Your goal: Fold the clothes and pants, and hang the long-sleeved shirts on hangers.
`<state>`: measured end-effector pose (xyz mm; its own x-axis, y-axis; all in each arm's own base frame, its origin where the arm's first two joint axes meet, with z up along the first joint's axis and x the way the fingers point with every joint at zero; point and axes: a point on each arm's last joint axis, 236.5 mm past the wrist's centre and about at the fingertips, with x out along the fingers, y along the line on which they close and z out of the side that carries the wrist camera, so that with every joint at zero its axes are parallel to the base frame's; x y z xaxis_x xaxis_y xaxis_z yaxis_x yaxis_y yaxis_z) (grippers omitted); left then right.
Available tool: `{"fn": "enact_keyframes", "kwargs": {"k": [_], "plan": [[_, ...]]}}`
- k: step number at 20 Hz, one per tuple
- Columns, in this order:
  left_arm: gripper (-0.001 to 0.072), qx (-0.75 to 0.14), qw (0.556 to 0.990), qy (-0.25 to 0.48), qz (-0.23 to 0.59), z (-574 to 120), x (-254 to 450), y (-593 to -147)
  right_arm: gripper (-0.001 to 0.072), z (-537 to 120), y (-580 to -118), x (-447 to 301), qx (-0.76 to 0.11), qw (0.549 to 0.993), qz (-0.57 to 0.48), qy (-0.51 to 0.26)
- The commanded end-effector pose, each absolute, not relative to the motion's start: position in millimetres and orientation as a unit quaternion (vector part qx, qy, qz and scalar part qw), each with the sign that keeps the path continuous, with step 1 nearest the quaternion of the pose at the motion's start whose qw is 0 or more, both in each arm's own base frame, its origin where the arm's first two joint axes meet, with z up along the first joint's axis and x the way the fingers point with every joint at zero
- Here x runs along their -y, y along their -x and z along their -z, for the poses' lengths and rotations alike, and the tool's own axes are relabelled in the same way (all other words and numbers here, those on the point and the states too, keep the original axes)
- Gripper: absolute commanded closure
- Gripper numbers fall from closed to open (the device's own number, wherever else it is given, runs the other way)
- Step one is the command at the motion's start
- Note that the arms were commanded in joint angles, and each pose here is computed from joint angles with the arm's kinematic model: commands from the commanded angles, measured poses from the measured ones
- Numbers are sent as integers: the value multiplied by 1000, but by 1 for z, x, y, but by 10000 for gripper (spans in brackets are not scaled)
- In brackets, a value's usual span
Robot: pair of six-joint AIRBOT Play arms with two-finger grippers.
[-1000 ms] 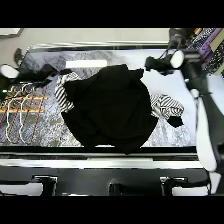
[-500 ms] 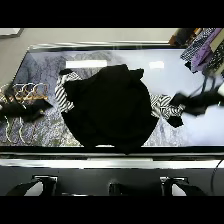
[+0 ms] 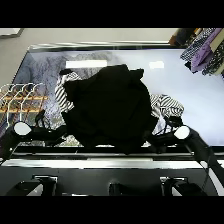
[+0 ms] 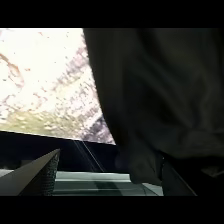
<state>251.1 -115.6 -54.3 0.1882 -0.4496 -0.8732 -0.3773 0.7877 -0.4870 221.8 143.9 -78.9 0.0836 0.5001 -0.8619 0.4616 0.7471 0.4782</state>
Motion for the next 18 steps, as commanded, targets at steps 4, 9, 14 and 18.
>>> {"fn": "enact_keyframes", "kwargs": {"k": [4,9,14,18], "plan": [[31,-627,705,331,21,63,131,-257,274,121,-229,-160,-677,619,28,-397],[34,-629,694,349,21,77,147,-265,667,99,-233,-163,-659,635,7,-403],[49,-633,690,351,22,94,165,-269,667,77,-227,-167,-654,635,-8,-412],[673,-633,691,348,30,89,168,-271,668,62,-231,-167,-638,647,-19,-417]]}}
